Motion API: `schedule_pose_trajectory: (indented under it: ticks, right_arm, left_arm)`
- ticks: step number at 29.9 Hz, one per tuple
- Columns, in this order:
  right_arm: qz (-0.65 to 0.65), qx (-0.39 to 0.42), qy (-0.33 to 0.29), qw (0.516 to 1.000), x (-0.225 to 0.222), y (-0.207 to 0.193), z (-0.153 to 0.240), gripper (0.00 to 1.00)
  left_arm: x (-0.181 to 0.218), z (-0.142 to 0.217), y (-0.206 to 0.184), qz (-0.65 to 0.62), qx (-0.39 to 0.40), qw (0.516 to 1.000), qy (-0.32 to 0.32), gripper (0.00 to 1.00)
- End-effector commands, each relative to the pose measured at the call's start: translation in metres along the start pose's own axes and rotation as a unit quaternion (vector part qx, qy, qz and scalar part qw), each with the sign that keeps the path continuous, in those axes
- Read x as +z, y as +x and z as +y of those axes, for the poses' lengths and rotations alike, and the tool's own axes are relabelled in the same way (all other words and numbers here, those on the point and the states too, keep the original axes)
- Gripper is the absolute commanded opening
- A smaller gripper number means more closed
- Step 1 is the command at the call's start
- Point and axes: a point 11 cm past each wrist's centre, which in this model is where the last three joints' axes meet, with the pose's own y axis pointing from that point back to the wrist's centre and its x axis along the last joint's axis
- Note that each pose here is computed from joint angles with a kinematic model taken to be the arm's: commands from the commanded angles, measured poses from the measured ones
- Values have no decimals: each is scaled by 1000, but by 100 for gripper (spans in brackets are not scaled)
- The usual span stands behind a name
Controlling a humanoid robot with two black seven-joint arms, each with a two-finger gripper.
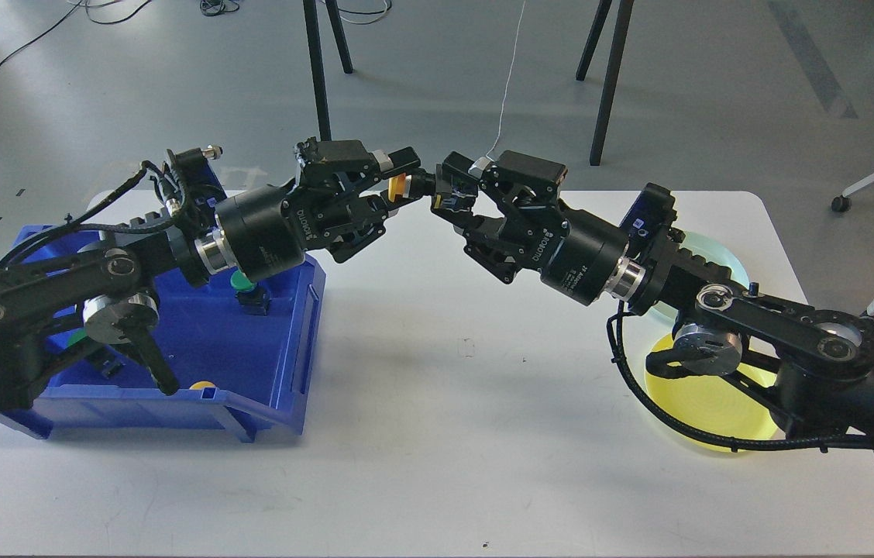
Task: Pass button and place on color plate
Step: 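Reach the right gripper to the left gripper and grasp the yellow button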
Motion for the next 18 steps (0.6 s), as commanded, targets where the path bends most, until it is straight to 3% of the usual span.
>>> schedule_pose_trajectory:
  ticks: [1,7,10,14,17,18]
  right_arm:
    - [8,9,0,1000,1,1,0,11]
    - [11,22,2,1000,0,3,-1,9]
    - [11,25,4,1000,-1,5,0,7]
    - [12,25,3,1000,-2,6,0,7]
    - [14,25,2,1000,-2,7,2,6]
    - [14,26,1,1000,-2,7,3,5]
  left_arm:
    - [0,0,0,0,0,1000,0,10]
    - [-1,0,0,1,0,1000,1,10]
    - [-1,1,0,2,-1,1000,1,16]
    - [-2,0,-1,3,-2,1000,1,46]
    - [-1,0,-1,6,1,1000,-5,83]
    - [-1,1,0,7,3,1000,-7,85]
